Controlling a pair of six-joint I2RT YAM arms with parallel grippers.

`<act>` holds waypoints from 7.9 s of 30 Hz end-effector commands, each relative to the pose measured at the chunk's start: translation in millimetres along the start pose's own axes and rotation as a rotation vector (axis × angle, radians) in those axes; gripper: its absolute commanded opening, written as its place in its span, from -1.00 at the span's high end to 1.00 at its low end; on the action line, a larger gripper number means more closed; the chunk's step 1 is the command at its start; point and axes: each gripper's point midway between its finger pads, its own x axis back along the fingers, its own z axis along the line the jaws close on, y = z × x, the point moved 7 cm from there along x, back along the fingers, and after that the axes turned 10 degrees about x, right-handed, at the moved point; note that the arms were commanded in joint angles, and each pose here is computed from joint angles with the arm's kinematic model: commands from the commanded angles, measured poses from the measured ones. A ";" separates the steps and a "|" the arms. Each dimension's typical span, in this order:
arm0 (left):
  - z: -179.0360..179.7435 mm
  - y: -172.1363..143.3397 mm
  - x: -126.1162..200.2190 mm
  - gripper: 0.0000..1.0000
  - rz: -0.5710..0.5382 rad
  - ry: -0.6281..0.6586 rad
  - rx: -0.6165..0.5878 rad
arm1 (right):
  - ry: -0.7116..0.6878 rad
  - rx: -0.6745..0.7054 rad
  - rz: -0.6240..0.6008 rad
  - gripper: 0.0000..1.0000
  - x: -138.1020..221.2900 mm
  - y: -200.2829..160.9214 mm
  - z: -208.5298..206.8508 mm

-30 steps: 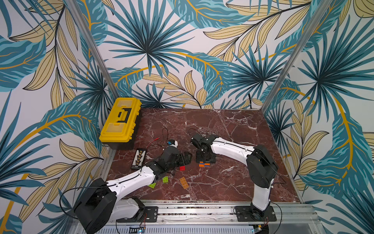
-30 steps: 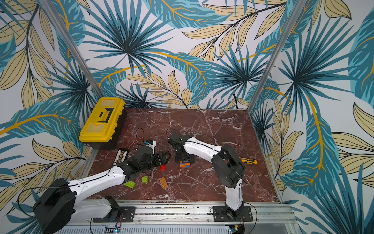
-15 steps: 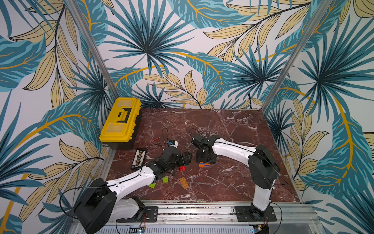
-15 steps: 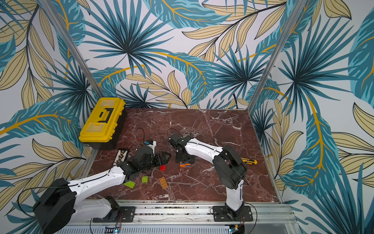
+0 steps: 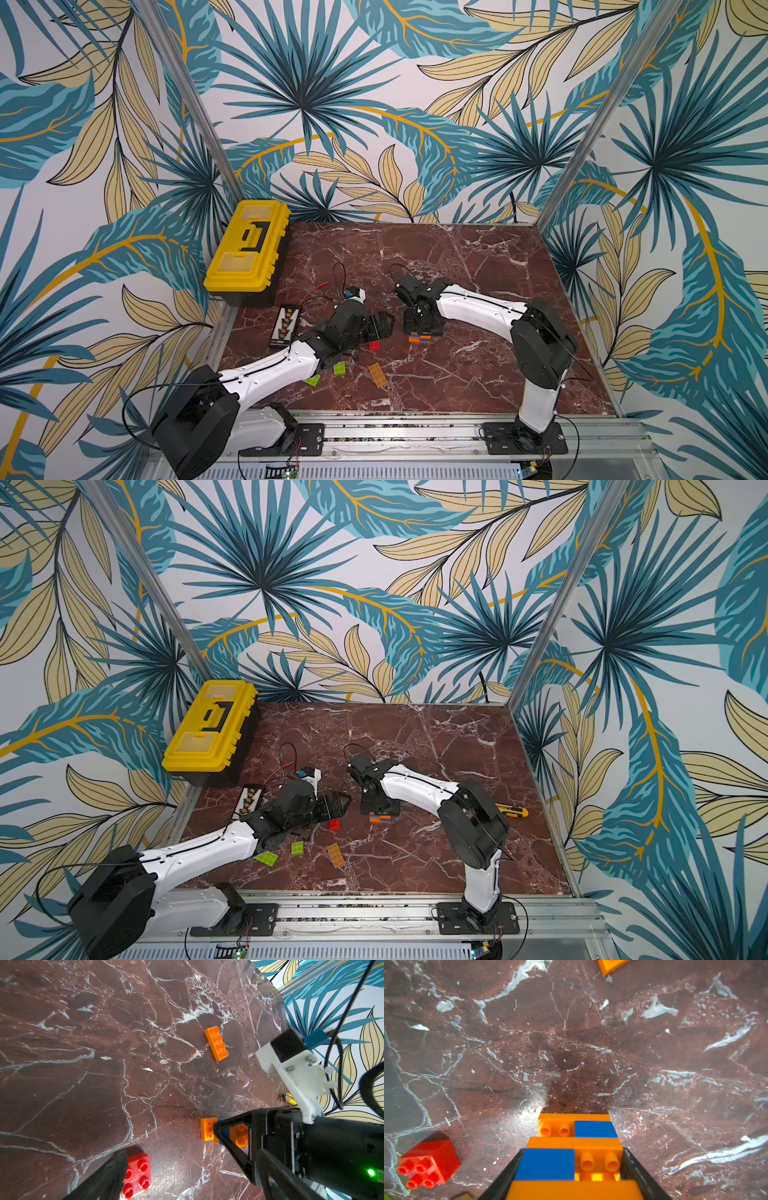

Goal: Assemble the number 5 with lego
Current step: Assemble the lego brick with the lego brick, then adjust the lego brick at the center of the board, then pick up the lego brick from the center of the board.

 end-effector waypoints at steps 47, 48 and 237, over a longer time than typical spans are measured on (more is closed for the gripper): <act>-23.0 8.1 2.6 -1.00 0.023 -0.058 -0.056 | 0.249 0.146 -0.374 -0.91 70.8 2.9 -30.7; -23.6 7.3 2.4 -0.99 0.029 -0.063 -0.058 | 0.289 0.173 -0.412 -0.91 74.7 2.1 -33.3; 110.1 0.4 108.3 -0.99 -0.266 0.490 0.324 | 0.166 0.617 -0.242 -0.31 10.9 -115.2 119.9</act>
